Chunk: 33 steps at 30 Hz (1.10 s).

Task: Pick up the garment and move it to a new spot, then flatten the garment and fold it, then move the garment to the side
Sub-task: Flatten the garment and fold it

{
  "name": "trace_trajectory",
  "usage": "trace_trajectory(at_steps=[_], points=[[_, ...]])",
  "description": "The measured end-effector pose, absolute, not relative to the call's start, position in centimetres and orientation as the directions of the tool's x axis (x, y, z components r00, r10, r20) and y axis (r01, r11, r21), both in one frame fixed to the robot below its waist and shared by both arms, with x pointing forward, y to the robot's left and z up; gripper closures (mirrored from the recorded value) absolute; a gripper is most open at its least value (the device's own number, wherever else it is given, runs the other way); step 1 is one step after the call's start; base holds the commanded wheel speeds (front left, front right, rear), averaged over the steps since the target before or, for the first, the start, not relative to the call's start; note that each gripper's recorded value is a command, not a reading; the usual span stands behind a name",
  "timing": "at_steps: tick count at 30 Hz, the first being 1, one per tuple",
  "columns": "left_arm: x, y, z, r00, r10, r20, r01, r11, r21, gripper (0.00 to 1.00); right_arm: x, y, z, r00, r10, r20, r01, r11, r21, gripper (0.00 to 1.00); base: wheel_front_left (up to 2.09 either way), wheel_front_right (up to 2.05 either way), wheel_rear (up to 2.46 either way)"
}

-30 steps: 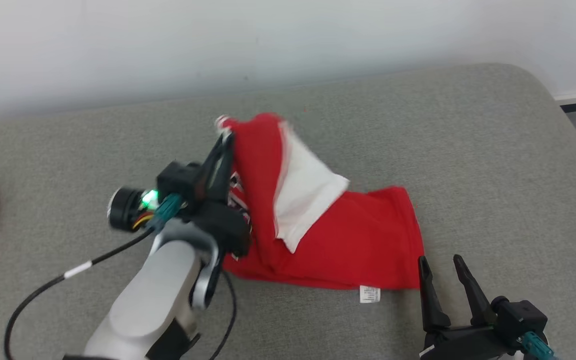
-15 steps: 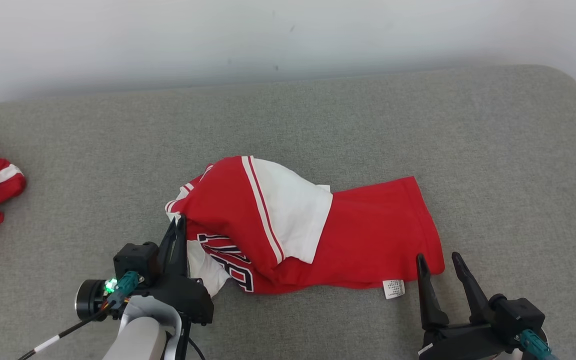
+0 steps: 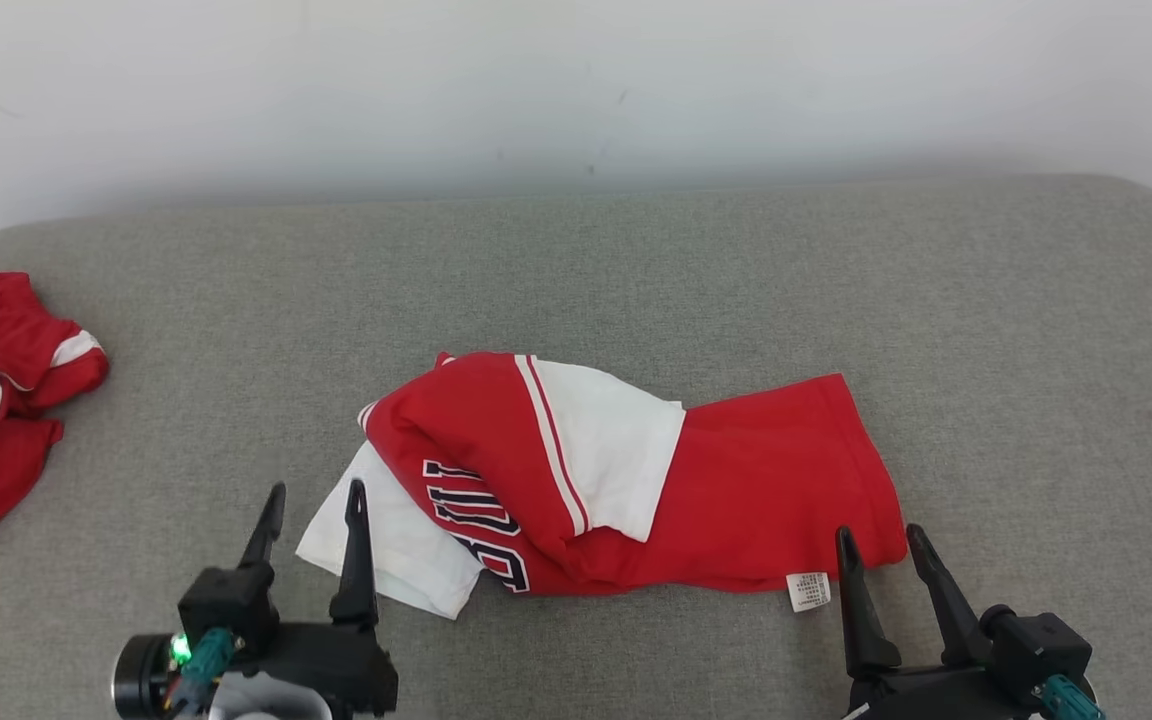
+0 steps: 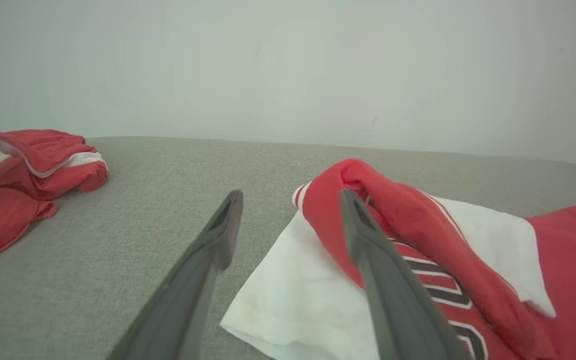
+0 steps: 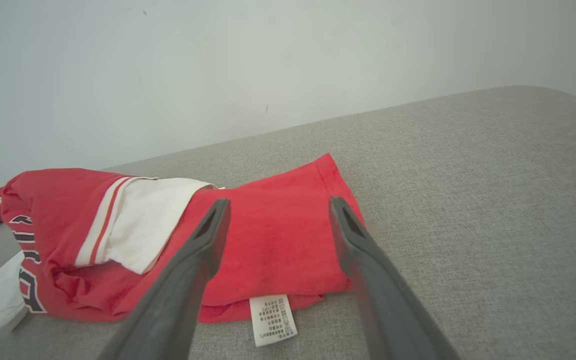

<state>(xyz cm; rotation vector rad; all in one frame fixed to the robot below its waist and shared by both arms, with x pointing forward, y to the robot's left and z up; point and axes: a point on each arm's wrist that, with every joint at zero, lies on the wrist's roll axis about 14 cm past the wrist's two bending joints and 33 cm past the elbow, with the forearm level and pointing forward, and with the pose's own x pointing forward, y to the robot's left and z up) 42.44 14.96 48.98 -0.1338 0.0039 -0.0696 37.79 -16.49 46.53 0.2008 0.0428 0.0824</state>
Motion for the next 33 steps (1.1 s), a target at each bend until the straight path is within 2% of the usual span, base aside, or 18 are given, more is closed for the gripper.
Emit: trace_trajectory(at_steps=[6,23,24,25,26,33], points=[[41.5,15.8,46.0,0.995,-0.057,-0.086,0.047,0.992,-0.115,0.0,37.8,-16.2,46.3,0.995,0.094,-0.041,-0.084,0.975,0.205,0.0,0.0,0.0,0.0],[42.8,16.7,39.1,0.949,-0.054,-0.31,0.04,0.998,-0.05,0.0,37.1,-19.3,45.6,0.998,0.006,-0.069,0.006,0.984,0.179,0.0,0.0,0.0,0.0],[42.6,16.7,38.6,0.944,-0.054,-0.325,0.04,0.998,-0.049,0.15,37.0,-19.4,45.5,0.998,0.003,-0.069,0.009,0.984,0.178,0.0,0.0,0.0,0.0],[42.6,16.6,38.4,0.942,-0.059,-0.33,0.042,0.997,-0.059,0.73,37.0,-19.5,45.6,0.998,0.001,-0.068,0.011,0.984,0.176,0.0,0.0,0.0,0.0],[42.5,16.3,38.4,0.94,-0.066,-0.336,0.044,0.996,-0.072,1.0,36.9,-19.5,45.7,0.998,-0.001,-0.065,0.012,0.985,0.173,0.0,0.0,0.0,0.0],[42.1,16.8,40.2,0.957,-0.057,-0.284,0.024,0.992,-0.122,1.0,36.7,-18.9,46.5,0.999,0.017,-0.041,-0.009,0.985,0.174,0.0,0.0,0.0,0.0]])
